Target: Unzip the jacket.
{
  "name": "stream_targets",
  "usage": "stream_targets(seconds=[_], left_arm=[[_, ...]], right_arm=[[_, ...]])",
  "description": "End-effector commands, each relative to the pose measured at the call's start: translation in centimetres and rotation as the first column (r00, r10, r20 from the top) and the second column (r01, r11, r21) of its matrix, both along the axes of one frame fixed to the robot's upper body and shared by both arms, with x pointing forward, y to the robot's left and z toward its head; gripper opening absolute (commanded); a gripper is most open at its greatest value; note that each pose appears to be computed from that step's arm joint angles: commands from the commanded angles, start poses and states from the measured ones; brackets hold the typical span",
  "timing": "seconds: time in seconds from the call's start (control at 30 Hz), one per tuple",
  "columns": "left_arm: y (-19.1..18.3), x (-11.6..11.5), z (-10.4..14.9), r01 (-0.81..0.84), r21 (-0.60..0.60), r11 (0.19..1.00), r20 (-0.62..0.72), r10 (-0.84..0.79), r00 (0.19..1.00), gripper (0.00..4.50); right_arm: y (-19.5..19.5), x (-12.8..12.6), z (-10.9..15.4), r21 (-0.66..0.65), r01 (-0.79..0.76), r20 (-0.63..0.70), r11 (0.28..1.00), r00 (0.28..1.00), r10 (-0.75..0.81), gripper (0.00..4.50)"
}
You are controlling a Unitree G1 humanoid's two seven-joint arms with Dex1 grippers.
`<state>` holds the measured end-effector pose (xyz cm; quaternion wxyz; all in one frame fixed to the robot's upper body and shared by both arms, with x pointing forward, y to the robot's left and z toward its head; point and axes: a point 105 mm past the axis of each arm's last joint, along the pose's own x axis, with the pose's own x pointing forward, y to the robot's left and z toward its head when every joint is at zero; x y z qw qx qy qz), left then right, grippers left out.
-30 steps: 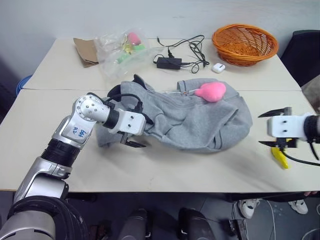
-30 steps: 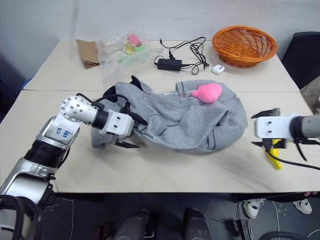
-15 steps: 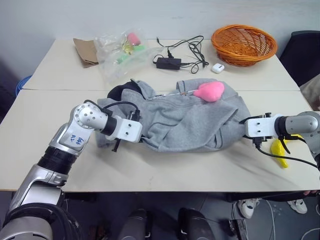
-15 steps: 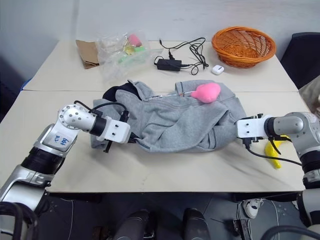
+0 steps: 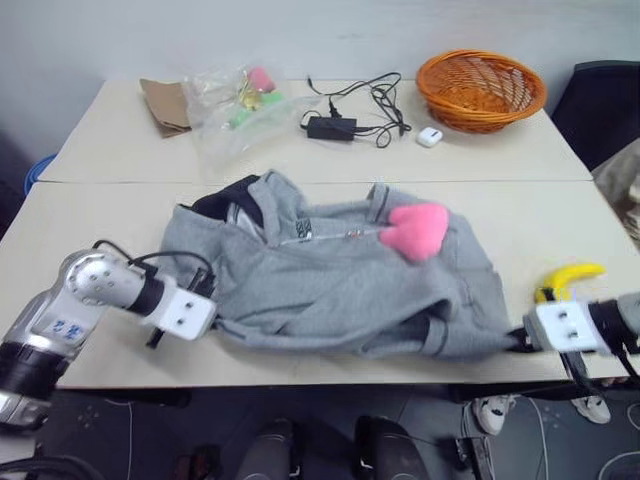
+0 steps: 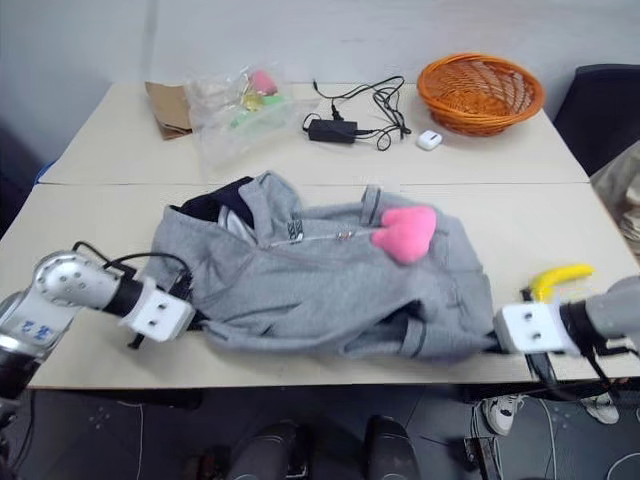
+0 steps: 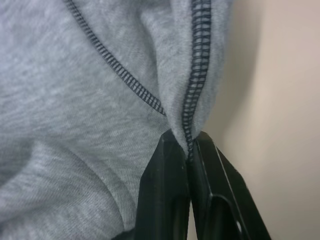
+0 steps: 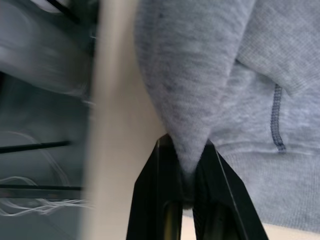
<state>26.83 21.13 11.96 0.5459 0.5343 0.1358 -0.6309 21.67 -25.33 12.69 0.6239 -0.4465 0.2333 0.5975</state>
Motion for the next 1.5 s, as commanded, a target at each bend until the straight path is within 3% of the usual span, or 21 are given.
stream_targets(seconds=[0.03,0.23,0.33,0.37,0.63,0.73,0.8,0.87,0.97,1.07,1.17,1.3,1.5], left_arm=[[0.2,-2.6,-1.3,0.042,0.022,0.999,-0.094,-0.04,0.995,0.0],[-0.9,-3.6,-2.6,0.041,0.006,0.999,-0.12,-0.04,0.992,0.0],[-1.6,-4.4,-2.7,0.014,-0.029,0.999,-0.174,-0.019,0.984,0.0],[-1.8,-4.5,-2.7,0.001,-0.04,0.999,-0.188,-0.008,0.982,0.0],[-0.8,-4.9,-2.2,-0.083,-0.069,0.994,-0.258,0.063,0.964,2.38],[-0.6,-5.0,1.3,-0.159,-0.145,0.977,-0.382,0.093,0.92,3.28],[-1.2,-4.7,4.8,-0.176,-0.241,0.954,-0.433,0.057,0.9,3.9],[-2.3,-3.2,8.1,-0.21,-0.365,0.907,-0.425,0.038,0.904,4.48],[-4.5,0.4,13.4,-0.205,-0.528,0.824,-0.371,-0.007,0.929,4.48],[-6.5,4.9,16.2,-0.2,-0.573,0.795,-0.317,0.01,0.949,4.48],[-8.3,8.8,15.8,-0.182,-0.509,0.841,-0.237,0.066,0.969,4.48],[-10.8,12.8,13.8,-0.211,-0.445,0.87,-0.144,0.163,0.976,4.48],[-11.8,15.5,10.0,-0.25,-0.308,0.918,0.015,0.267,0.963,4.48]], right_arm=[[1.0,-1.6,-0.2,0.007,0.009,0.003,1.0,1.0,-0.009,0.02],[1.9,-1.8,-1.2,0.003,0.061,0.104,0.998,0.993,-0.061,0.02],[1.6,-2.0,-1.2,-0.005,0.091,0.092,0.996,0.992,-0.09,0.02],[1.6,-2.2,-1.0,-0.003,0.096,0.079,0.995,0.992,-0.095,0.32],[2.2,-2.4,2.4,0.04,0.095,0.041,0.995,0.994,-0.097,3.04],[3.0,-1.1,6.0,0.119,0.078,0.074,0.99,0.993,-0.087,4.08],[4.0,-1.0,8.8,0.244,0.042,0.044,0.969,0.998,-0.055,4.1],[4.7,0.1,11.5,0.369,0.05,0.033,0.928,0.997,-0.066,4.1],[4.6,4.9,13.9,0.471,0.136,0.096,0.872,0.974,-0.203,4.1],[4.0,9.8,13.4,0.452,0.246,0.124,0.857,0.934,-0.334,4.1],[3.3,13.2,11.8,0.408,0.348,0.113,0.844,0.898,-0.425,4.1],[2.6,15.9,11.3,0.441,0.43,0.044,0.788,0.867,-0.497,4.1],[1.5,16.4,8.4,0.319,0.498,-0.015,0.806,0.853,-0.521,4.1]])
